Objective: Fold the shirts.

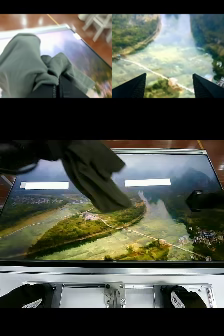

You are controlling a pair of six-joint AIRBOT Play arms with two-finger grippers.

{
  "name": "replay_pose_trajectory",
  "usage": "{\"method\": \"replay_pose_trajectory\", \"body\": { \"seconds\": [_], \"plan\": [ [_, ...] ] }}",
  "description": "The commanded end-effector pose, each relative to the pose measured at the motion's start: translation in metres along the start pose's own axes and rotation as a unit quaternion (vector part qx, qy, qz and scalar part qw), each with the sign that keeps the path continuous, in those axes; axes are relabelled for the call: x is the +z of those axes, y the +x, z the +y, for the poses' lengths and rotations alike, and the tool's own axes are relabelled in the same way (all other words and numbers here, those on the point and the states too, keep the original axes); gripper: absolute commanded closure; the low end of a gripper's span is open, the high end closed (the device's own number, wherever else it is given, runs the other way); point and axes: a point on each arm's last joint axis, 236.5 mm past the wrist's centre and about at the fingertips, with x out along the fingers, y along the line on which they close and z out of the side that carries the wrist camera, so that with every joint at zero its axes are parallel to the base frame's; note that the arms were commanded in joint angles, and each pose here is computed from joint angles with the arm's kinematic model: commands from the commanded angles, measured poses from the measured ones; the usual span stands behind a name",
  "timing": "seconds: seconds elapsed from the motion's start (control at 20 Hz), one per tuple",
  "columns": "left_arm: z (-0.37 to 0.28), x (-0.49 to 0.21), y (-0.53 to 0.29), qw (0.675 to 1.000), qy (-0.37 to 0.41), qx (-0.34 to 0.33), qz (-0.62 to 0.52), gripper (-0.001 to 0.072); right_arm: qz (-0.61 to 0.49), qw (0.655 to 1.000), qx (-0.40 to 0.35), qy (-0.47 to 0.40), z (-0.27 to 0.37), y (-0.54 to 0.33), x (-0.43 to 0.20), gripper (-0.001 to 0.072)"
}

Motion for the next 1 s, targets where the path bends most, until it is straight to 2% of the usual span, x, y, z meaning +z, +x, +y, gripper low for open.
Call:
{"method": "replay_pose_trajectory", "body": {
  "seconds": [0.0,0.25,0.55,0.75,0.95],
  "plan": [
    [-0.018,-0.073,0.041,0.994,-0.014,-0.014,0.106,0.0669,-0.027,0.999,-0.036,-0.004,-0.009,-0.048,-0.013,0.0014],
    [-0.03,-0.213,0.12,0.96,-0.072,-0.034,0.267,0.0669,0.07,0.997,-0.025,0.008,-0.005,-0.037,-0.061,0.0015],
    [-0.065,-0.346,0.183,0.906,-0.168,-0.066,0.383,0.0669,0.123,0.992,-0.002,0.04,0.004,0.033,-0.105,0.0015],
    [-0.039,-0.359,0.185,0.895,-0.183,-0.045,0.403,0.0669,0.186,0.978,0.054,0.081,0.033,0.085,-0.156,0.0015],
    [0.013,-0.346,0.159,0.886,-0.158,-0.02,0.435,0.0669,0.279,0.935,0.18,0.127,0.093,0.127,-0.205,0.0015]
  ]
}}
